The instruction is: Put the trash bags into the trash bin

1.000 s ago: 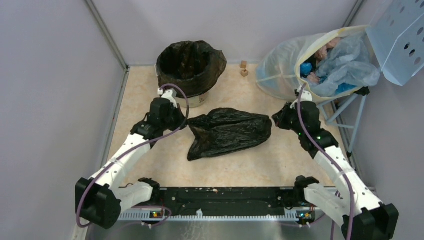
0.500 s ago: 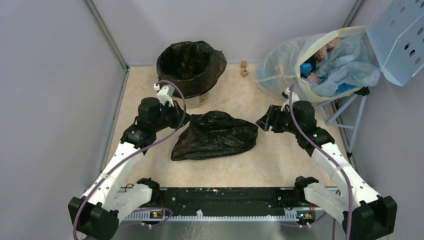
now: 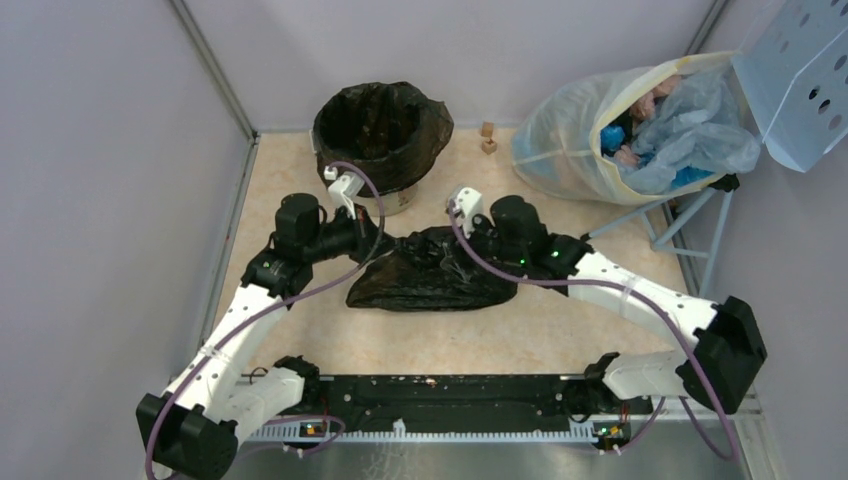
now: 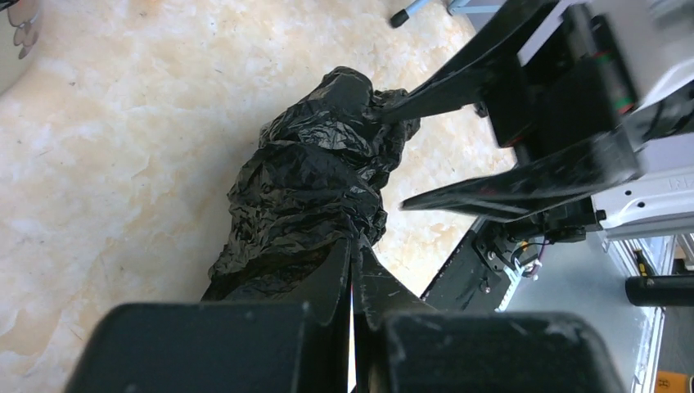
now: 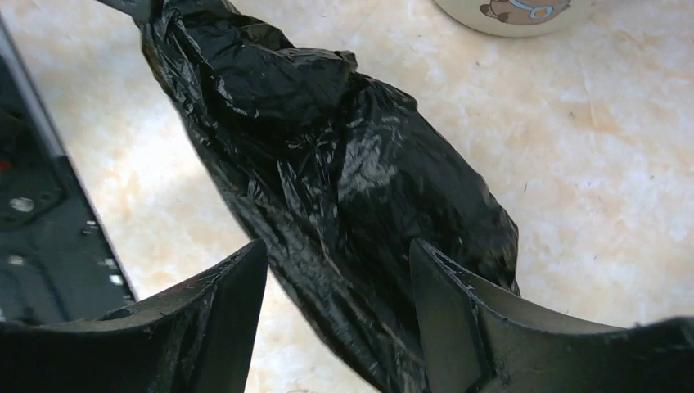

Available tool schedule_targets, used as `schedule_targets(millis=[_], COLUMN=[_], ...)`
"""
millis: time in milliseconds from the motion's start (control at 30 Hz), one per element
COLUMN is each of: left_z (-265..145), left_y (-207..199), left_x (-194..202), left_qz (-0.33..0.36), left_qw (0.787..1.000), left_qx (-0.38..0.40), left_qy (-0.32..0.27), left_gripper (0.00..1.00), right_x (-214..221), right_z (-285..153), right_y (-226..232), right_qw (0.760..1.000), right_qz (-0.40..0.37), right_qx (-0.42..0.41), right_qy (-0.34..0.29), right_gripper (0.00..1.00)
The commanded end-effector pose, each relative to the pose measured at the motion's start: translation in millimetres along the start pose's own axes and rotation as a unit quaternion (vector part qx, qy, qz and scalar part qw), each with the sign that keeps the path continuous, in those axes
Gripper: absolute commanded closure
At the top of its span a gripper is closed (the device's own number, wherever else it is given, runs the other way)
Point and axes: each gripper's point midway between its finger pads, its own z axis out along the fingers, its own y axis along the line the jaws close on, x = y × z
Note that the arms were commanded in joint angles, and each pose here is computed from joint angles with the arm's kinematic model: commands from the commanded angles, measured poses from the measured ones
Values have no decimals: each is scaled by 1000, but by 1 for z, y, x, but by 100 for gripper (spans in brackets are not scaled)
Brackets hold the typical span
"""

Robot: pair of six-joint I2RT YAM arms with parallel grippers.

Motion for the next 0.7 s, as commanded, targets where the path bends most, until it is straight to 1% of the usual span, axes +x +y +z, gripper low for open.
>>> schedule_targets(millis=[0,33,67,100,167,200,300,367,433,567,667], left_z=[-6,-6,-6,-7,-7,-7,-7,-6,-4,1,3], left_y=[-16,-16,-16,-16,-13,-10,3,13,24,27,25], left_x=[-10,-10,-9,-9,-7,-5,4,12,22,40,47], left_qz=[37,38,38,38,37,34,25,16,3,-22,-29], left_qw=[999,999,999,999,999,999,1000,999,999,999,998], left_qx=[32,34,34,32,24,17,-12,-31,-51,-37,-24], left_qy=[-17,-16,-15,-15,-12,-9,1,8,14,29,39], left_gripper=[100,100,100,100,100,100,100,100,100,100,100], right_x=[-25,-24,-23,-22,-30,-35,-53,-59,-58,-43,-32], right_z=[20,24,27,29,26,22,3,-10,-24,-48,-60], right_y=[-6,-10,-15,-20,-27,-30,-38,-47,-61,-86,-99], right_qw=[991,990,989,988,988,987,986,985,979,959,949], right_qz=[-127,-132,-133,-132,-109,-95,-38,24,86,191,226], right_qx=[41,57,71,83,111,126,140,130,138,157,174], right_qy=[-20,-15,-9,-4,-17,-33,-84,-108,-124,-137,-131], right_gripper=[36,37,41,50,90,100,100,100,100,100,100])
